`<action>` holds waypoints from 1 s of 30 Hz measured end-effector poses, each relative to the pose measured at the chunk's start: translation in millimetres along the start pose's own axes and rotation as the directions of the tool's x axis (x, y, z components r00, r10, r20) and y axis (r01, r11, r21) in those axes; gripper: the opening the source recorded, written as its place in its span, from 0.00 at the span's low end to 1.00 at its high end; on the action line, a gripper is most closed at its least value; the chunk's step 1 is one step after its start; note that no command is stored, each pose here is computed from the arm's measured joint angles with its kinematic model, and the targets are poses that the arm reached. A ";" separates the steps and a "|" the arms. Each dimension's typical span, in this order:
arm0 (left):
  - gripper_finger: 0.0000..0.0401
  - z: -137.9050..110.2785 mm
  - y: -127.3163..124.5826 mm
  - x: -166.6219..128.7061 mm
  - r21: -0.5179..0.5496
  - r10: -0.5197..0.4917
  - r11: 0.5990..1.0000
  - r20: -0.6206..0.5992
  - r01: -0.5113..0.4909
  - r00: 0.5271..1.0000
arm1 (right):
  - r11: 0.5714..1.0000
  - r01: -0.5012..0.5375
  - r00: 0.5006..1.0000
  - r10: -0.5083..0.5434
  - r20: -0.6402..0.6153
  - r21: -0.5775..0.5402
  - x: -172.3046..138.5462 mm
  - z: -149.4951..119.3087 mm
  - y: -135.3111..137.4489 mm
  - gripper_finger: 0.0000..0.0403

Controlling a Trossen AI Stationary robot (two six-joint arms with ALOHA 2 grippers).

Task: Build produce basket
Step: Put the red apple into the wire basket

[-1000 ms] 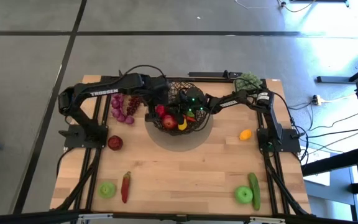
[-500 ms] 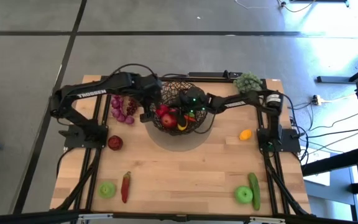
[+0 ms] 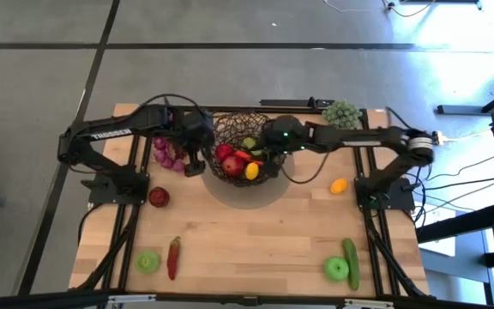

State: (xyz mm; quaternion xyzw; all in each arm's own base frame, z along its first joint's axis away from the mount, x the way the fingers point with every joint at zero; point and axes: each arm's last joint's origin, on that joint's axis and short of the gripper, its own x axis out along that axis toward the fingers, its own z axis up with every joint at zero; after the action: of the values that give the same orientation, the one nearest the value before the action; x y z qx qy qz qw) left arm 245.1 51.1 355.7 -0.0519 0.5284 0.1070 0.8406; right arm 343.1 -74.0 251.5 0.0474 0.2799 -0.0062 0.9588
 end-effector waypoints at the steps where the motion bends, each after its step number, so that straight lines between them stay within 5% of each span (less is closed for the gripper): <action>1: 0.99 -3.5 -2.6 -1.4 -0.006 -0.004 1.000 -0.020 0.004 1.000 | 1.000 0.007 1.000 -0.007 -0.003 -0.005 -7.2 2.4 4.3 0.38; 19: 0.99 -51.0 -49.0 -50.4 -0.131 -0.105 0.987 -0.070 0.095 0.992 | 0.998 0.042 0.979 -0.031 -0.199 0.049 -84.2 -3.7 69.4 0.38; 30: 0.99 -73.2 -78.5 -65.0 -0.369 -0.152 0.924 -0.110 0.101 0.982 | 0.998 -0.004 0.955 0.024 -0.296 0.067 -95.8 -8.0 94.9 0.38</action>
State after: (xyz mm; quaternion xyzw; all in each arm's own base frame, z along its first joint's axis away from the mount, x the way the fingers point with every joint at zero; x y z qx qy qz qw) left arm 172.1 -47.9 380.2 -0.2471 0.5516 0.1440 0.7835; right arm 261.7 19.8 304.5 0.0812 0.4199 -0.0015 0.9039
